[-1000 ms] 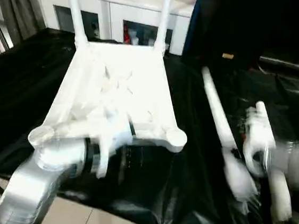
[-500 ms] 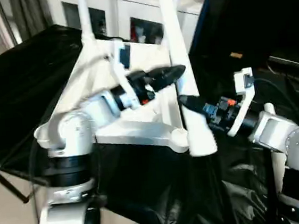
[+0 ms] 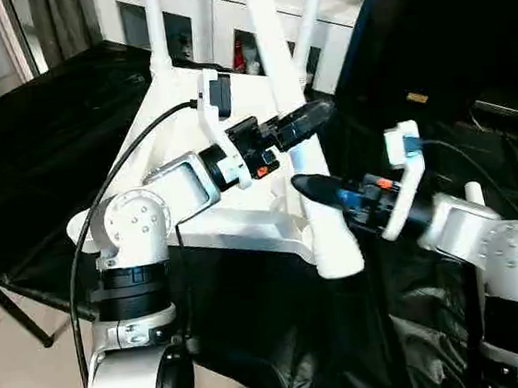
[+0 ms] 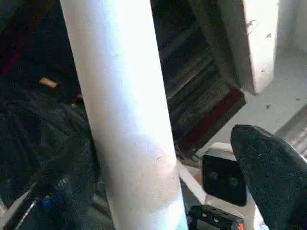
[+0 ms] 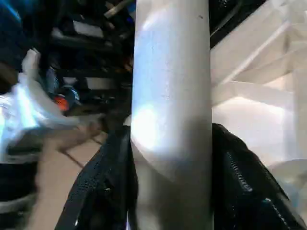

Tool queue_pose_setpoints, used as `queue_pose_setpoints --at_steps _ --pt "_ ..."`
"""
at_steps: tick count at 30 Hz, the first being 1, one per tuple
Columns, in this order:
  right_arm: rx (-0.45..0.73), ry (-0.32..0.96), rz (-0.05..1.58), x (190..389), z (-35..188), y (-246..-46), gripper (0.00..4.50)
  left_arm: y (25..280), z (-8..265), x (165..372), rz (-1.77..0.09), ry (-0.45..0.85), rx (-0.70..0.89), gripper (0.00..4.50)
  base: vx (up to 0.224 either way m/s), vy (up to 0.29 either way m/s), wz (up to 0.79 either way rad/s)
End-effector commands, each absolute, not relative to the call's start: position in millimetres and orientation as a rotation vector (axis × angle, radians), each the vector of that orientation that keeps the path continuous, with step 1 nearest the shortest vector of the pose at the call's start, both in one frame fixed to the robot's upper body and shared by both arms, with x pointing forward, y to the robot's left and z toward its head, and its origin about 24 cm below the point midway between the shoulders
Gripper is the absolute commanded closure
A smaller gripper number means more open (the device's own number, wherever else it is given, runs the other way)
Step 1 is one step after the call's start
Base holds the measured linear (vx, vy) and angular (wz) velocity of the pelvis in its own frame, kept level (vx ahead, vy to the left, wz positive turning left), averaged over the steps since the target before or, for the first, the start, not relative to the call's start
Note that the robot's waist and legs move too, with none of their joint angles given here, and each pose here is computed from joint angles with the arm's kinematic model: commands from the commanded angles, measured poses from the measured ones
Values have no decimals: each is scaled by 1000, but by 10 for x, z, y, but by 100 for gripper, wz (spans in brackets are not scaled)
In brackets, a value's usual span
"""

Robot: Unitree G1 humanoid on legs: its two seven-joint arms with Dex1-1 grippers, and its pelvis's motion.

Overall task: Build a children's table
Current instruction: Pick table leg

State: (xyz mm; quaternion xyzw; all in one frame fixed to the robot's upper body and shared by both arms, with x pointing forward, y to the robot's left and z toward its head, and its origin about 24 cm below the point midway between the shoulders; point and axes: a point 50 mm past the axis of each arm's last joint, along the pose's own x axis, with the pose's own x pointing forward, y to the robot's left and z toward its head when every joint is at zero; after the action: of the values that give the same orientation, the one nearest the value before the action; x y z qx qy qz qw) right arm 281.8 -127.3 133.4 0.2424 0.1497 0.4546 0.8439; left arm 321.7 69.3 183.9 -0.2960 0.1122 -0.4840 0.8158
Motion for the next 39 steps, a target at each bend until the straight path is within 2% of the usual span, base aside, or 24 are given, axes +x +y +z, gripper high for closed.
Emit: queue_pose_setpoints --at_steps 1,4,6,10,11,14,17,20,22,25,28,35,36,37,39 --pt "349 302 828 2903 1344 -1244 266 553 1878 3172 -1022 243 -518 34 0 0 0" --pt "262 279 780 2939 1368 -1161 266 550 1845 3211 -954 247 -484 37 0 0 0" --pt "186 265 753 2956 1376 -1087 267 560 1822 3243 -908 252 -456 74 0 0 0" --pt "118 244 704 2999 1349 -1022 267 586 1786 3292 -846 250 -388 86 0 0 0" --pt "96 231 684 3019 1345 -999 267 601 1776 3309 -813 251 -373 120 0 0 0" --pt "83 218 680 3029 1361 -975 267 614 1799 3345 -760 241 -406 123 0 0 0" --pt "72 210 682 3031 1364 -954 267 617 1820 3363 -733 236 -461 162 0 0 0" --pt "68 197 697 3035 1372 -921 267 609 1834 3349 -758 228 -485 169 0 0 0" --pt "68 190 702 3038 1376 -910 267 607 1840 3341 -770 226 -491 203 0 0 0" --pt "63 178 711 3050 1389 -893 267 614 1856 3329 -787 219 -510 210 0 0 0" --pt "56 172 725 3051 1390 -876 267 621 1859 3332 -794 215 -513 241 0 0 0" --pt "25 145 766 3031 1398 -835 267 594 1871 3328 -834 204 -535 259 0 0 0" --pt "32 139 770 3031 1403 -841 232 591 1875 3324 -847 198 -529 260 0 0 0" --pt "41 136 773 3032 1407 -846 232 593 1877 3325 -851 193 -525 260 0 0 0" --pt "89 135 787 3032 1418 -867 197 614 1882 3330 -861 181 -521 261 0 0 0"
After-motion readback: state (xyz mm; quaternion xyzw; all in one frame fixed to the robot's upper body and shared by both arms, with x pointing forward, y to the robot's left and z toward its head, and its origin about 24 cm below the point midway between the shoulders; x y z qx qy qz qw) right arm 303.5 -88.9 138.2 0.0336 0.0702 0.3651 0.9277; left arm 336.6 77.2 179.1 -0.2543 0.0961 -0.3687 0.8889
